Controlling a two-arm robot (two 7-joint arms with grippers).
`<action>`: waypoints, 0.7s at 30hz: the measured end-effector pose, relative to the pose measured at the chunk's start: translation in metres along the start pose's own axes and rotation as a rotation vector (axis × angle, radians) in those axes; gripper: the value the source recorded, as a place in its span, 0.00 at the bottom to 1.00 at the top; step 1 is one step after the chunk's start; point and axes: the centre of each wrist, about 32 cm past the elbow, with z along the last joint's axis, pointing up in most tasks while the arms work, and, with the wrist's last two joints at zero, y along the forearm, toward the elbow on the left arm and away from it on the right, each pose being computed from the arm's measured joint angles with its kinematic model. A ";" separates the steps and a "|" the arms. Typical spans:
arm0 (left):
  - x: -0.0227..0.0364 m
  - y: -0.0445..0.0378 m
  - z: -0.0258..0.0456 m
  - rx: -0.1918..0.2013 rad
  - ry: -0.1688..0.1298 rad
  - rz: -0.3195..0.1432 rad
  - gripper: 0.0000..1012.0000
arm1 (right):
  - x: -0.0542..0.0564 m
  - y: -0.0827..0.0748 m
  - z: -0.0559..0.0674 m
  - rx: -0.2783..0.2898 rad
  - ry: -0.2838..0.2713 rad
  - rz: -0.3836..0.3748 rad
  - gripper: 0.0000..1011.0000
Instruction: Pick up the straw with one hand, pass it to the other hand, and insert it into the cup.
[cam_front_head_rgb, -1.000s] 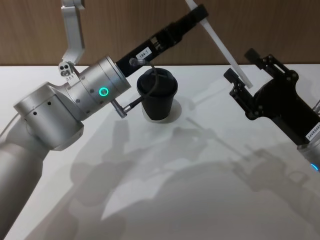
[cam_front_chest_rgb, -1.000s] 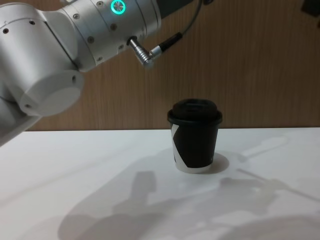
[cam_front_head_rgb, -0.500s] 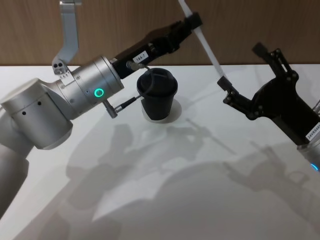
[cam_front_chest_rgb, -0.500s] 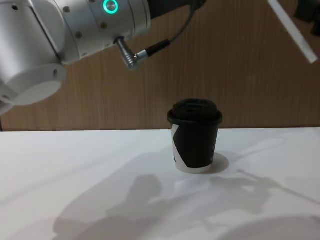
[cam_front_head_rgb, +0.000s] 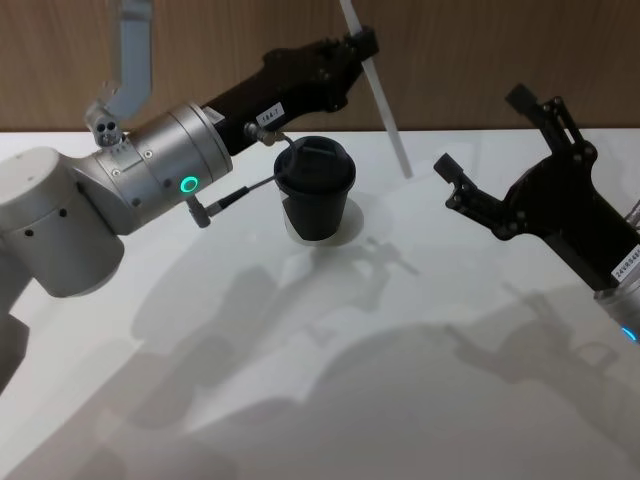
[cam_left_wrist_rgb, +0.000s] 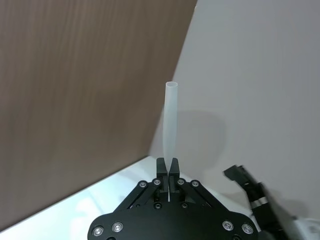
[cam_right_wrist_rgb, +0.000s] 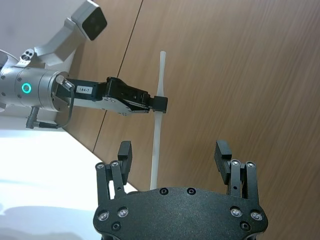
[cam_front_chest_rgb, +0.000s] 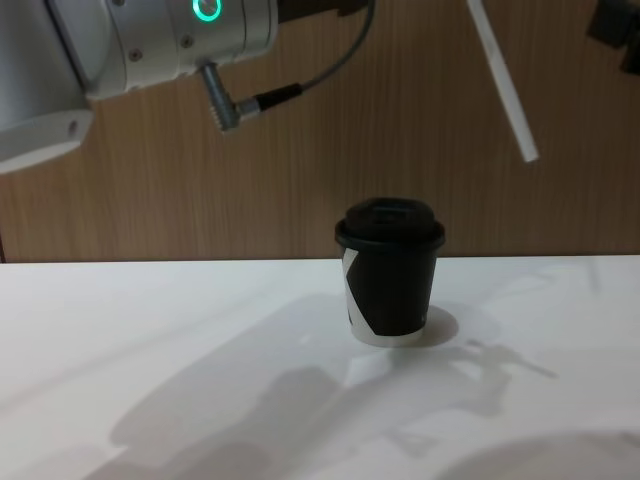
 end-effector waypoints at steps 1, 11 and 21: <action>-0.0008 0.0002 0.0009 0.003 -0.018 0.011 0.02 | 0.000 0.000 0.000 0.000 0.000 0.000 0.99; -0.0109 0.0021 0.0135 0.039 -0.193 0.094 0.02 | 0.000 0.000 0.000 0.000 0.000 0.000 0.99; -0.0194 0.0011 0.0248 0.098 -0.294 0.150 0.02 | 0.000 0.000 0.000 0.000 0.000 0.000 0.99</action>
